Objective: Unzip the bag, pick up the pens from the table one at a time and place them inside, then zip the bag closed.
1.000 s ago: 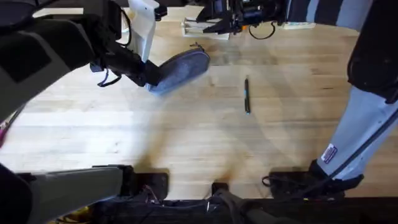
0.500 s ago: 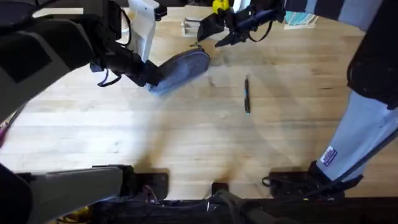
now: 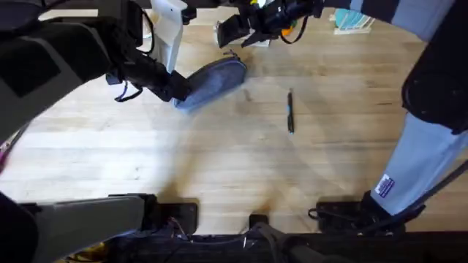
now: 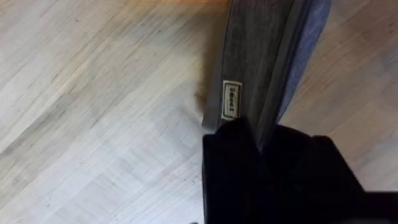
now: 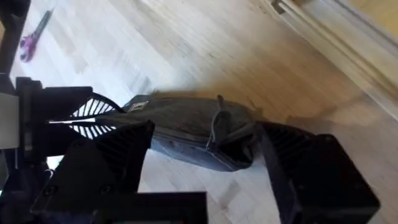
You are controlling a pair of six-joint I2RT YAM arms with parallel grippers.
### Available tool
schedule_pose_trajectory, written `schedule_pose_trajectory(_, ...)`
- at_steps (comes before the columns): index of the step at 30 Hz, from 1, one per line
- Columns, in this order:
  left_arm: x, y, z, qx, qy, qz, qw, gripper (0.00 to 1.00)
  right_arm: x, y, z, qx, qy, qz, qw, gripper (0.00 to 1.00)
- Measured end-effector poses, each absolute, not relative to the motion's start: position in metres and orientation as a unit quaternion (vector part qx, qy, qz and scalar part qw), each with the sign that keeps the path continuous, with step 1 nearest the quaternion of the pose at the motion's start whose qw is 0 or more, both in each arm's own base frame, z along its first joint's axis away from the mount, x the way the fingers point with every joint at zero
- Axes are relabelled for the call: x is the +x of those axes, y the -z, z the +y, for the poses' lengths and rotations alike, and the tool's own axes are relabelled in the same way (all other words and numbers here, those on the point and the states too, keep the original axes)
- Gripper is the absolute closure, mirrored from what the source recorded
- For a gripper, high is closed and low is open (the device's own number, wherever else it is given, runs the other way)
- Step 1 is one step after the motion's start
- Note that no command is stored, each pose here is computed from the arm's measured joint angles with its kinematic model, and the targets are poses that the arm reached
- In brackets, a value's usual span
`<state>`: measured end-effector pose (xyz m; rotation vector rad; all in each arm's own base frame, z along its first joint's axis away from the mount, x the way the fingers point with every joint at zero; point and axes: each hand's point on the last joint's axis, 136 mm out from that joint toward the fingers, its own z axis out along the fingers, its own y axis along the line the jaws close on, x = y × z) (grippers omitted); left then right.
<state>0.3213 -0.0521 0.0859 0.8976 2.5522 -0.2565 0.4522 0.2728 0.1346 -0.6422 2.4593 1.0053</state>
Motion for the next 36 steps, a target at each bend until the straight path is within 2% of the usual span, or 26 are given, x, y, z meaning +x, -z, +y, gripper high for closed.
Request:
schedule_pose_trajectory(8, 0.321, -0.086, -0.052, 0.323, 0.092, 0.918, 0.211, 0.958, 0.454, -0.113, 0.272, -0.225, -0.355, 0.888, 0.186, 0.054)
schedule_pose_trajectory(26, 0.321, -0.086, -0.052, 0.323, 0.092, 0.918, 0.211, 0.959, 0.448, -0.104, 0.282, -0.232, -0.355, 0.888, 0.176, 0.158)
schedule_pose_trajectory(28, 0.321, -0.086, -0.052, 0.323, 0.092, 0.918, 0.211, 0.959, 0.448, -0.104, 0.283, -0.234, -0.353, 0.889, 0.176, 0.204)
schedule_pose_trajectory(29, 0.321, -0.086, -0.052, 0.323, 0.092, 0.918, 0.211, 0.959, 0.448, -0.104, 0.284, -0.235, -0.352, 0.888, 0.178, 0.275)
schedule_pose_trajectory(33, 0.321, -0.086, -0.052, 0.323, 0.092, 0.918, 0.211, 0.959, 0.448, -0.104, 0.283, -0.235, -0.351, 0.889, 0.178, 0.360)
schedule_pose_trajectory(36, 0.321, -0.086, -0.052, 0.323, 0.092, 0.918, 0.211, 0.959, 0.448, -0.103, 0.283, -0.234, -0.350, 0.890, 0.176, 0.510)
